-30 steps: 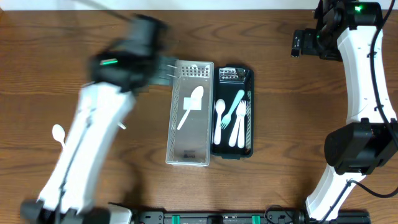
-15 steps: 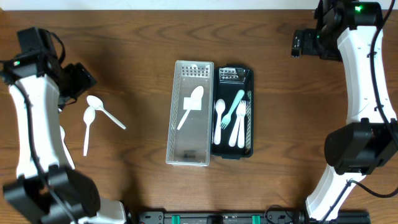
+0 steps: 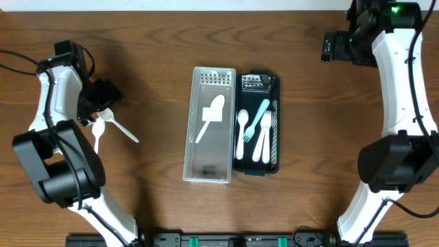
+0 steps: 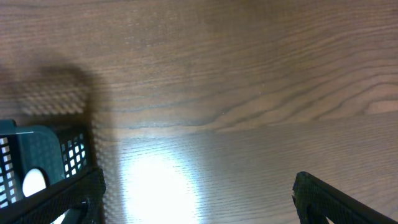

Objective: Pack container
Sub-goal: 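Move the left gripper back to the spoons and grasp one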

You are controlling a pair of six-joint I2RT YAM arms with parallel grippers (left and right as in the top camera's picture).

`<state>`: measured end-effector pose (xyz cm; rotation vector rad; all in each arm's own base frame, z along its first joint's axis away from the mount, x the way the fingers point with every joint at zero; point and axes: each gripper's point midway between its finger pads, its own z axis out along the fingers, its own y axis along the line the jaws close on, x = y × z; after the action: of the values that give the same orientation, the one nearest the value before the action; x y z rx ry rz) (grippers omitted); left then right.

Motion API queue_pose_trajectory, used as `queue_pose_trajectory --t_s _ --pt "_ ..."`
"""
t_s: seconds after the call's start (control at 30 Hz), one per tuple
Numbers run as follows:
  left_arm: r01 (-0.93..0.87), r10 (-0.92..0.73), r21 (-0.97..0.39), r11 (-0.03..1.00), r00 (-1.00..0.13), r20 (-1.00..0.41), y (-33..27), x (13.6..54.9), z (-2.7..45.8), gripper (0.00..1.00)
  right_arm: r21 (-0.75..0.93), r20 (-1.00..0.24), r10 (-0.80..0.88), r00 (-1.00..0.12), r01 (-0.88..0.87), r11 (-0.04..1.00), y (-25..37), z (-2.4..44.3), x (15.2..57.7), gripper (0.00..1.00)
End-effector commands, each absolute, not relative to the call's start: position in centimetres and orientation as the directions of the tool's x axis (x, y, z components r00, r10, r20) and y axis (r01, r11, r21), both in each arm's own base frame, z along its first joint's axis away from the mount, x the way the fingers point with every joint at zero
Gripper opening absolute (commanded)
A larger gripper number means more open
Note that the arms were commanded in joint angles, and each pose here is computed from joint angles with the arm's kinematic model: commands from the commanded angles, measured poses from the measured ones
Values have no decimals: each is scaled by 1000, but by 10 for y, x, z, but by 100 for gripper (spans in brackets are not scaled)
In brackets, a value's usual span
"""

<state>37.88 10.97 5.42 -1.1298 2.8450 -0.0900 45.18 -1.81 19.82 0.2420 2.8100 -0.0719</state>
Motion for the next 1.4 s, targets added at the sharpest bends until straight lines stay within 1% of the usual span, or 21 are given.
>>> queue_pose_trajectory --t_s 0.0,0.53,0.73,1.37 --pt "-689 -694 -129 713 -720 13 95 377 38 88 -31 -351 152 -924 173 984 -24 211 452 99" --pt "-686 -686 -103 720 -727 45 86 355 -2 88 -31 -348 152 -925 173 984 -24 211 452 99" --pt "-687 -688 -38 725 -726 -11 101 356 -4 88 -32 -345 152 -926 173 984 -24 211 451 99" --pt "-685 -687 -56 726 -725 -51 104 366 -4 88 -33 -337 152 -929 173 984 -24 210 449 99"
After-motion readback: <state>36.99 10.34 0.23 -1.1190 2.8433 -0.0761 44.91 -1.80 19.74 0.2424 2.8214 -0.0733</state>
